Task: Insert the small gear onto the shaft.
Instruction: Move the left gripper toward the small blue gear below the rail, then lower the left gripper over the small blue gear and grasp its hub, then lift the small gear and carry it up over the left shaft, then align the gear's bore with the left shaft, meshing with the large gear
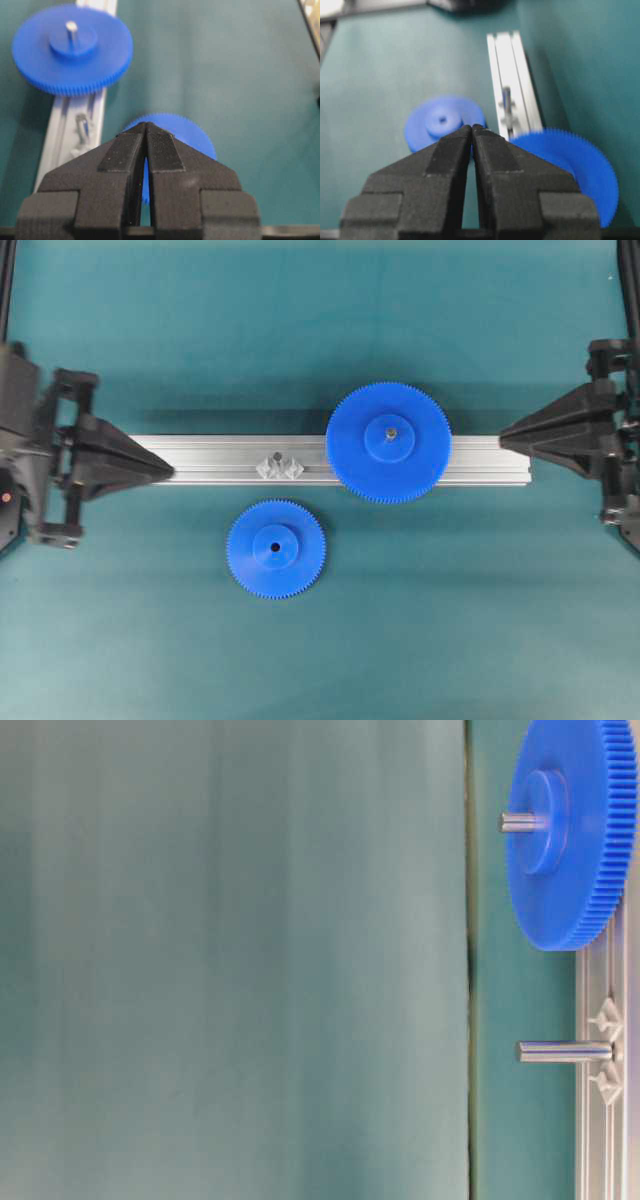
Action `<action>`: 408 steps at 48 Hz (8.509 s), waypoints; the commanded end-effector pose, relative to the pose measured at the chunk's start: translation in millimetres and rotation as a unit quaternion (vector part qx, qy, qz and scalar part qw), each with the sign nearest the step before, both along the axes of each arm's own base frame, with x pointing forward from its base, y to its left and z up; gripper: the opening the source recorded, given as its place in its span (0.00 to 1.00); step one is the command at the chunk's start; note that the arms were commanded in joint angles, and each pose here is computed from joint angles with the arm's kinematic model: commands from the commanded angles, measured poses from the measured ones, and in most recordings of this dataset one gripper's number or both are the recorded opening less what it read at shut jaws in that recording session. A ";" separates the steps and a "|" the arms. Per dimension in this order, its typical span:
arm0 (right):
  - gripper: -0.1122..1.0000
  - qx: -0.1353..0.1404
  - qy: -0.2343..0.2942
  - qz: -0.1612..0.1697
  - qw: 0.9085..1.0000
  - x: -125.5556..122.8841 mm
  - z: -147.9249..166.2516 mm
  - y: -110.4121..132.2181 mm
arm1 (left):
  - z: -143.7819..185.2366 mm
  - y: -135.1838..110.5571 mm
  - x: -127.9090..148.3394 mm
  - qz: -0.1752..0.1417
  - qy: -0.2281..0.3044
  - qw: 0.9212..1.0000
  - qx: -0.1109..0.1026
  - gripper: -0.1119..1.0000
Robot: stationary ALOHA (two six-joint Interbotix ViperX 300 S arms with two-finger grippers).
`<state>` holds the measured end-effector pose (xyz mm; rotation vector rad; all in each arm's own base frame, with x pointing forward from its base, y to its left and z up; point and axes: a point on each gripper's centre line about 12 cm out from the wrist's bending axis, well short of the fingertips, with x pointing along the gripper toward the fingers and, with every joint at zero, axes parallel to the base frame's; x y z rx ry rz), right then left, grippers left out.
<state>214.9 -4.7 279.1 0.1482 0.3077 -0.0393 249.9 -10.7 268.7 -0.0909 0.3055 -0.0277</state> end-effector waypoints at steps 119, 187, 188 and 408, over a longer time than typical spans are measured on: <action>0.24 0.014 0.148 -0.059 0.987 19.2 -53.8 -29.0 | -115.8 -36.7 152.6 -0.050 0.367 0.927 0.054 0.92; 0.24 0.031 0.134 -0.066 0.988 -0.2 -56.6 -25.7 | -123.5 -46.5 164.0 -0.041 0.368 0.928 0.035 0.92; 0.24 0.032 0.135 -0.066 0.988 -0.5 -57.1 -25.6 | -124.1 -46.5 164.0 -0.041 0.368 0.928 0.035 0.92; 0.24 0.045 0.089 -0.081 0.992 -21.7 -50.8 -25.4 | -68.0 55.6 130.3 0.025 0.402 0.914 0.050 0.75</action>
